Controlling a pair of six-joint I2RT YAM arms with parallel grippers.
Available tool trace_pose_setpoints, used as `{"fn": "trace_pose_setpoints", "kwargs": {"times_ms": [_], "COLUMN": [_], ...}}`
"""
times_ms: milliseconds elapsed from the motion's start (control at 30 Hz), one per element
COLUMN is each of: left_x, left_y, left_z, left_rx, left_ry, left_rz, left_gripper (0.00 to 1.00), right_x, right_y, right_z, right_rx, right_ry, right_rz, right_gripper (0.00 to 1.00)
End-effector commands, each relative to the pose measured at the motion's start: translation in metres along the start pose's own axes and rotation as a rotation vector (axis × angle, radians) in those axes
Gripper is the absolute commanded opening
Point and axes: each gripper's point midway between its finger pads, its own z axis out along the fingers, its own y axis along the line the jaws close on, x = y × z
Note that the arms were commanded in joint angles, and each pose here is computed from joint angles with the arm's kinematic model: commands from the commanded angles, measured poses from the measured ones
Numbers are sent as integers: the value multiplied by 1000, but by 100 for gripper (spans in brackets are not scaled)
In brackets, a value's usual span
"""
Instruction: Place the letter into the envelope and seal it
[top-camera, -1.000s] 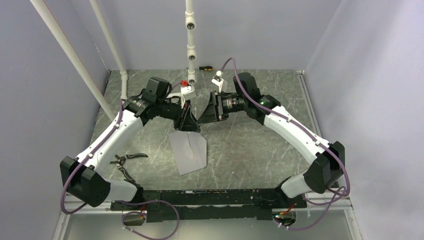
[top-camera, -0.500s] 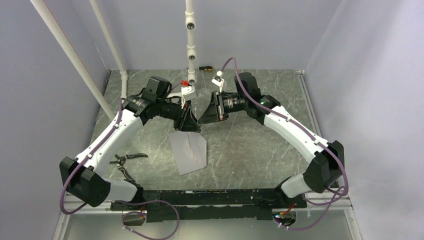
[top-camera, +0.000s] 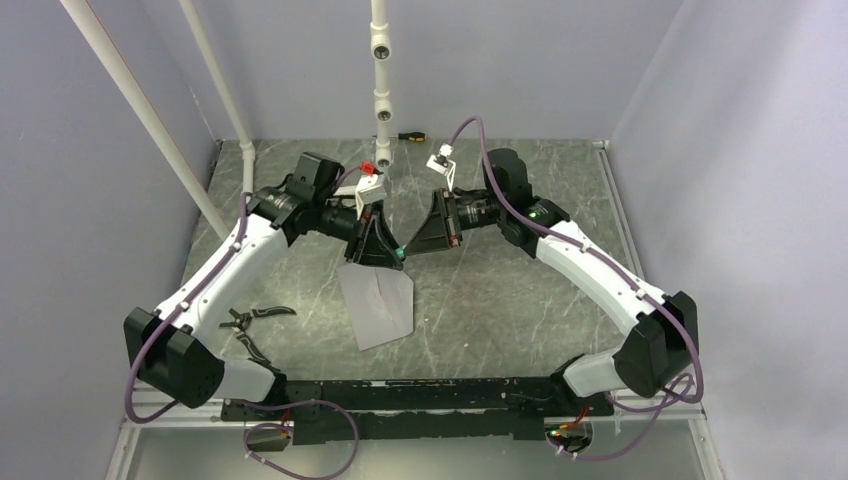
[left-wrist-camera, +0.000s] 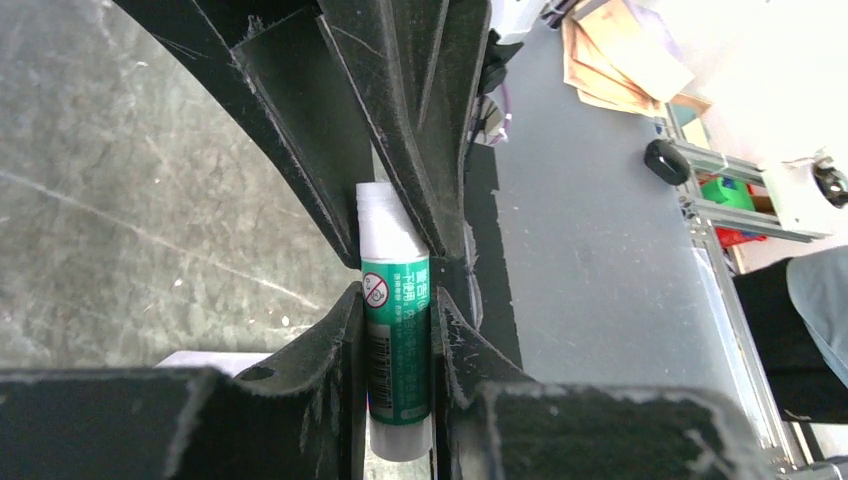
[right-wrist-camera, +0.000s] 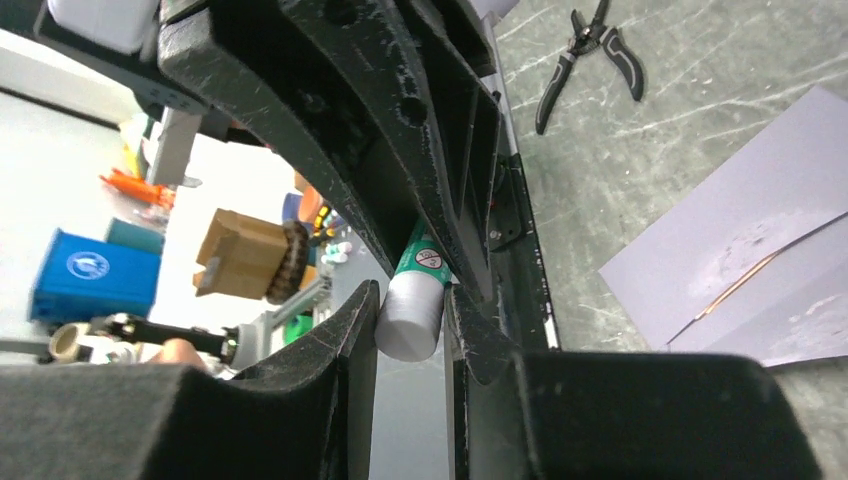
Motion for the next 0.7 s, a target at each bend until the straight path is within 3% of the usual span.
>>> {"fn": "trace_pose_setpoints", "kwargs": {"times_ms": [0, 133, 333, 533, 667], "left_x": [23, 18, 20, 17, 6], "left_y": [-39, -43, -33, 8, 19], "left_z": [-6, -6, -6, -11, -16], "left_rx": [172, 216, 142, -157, -242], "left_ry": [24, 14, 40, 31, -2], "left_rz": [-165, -169, -156, -99, -50], "left_gripper": [2, 2, 2, 2, 2], "right_x": [-26, -18, -36, -61, -56], "right_y": [53, 35, 24, 17, 8], "right_z": [-35, -36, -44, -50, -36], "right_rx": [-74, 4, 80, 116, 136], "right_ry": [-77, -38, -101, -224, -229], "right_rz": [-386, -443, -418, -146, 13], "right_gripper": [0, 0, 0, 0, 0]}}
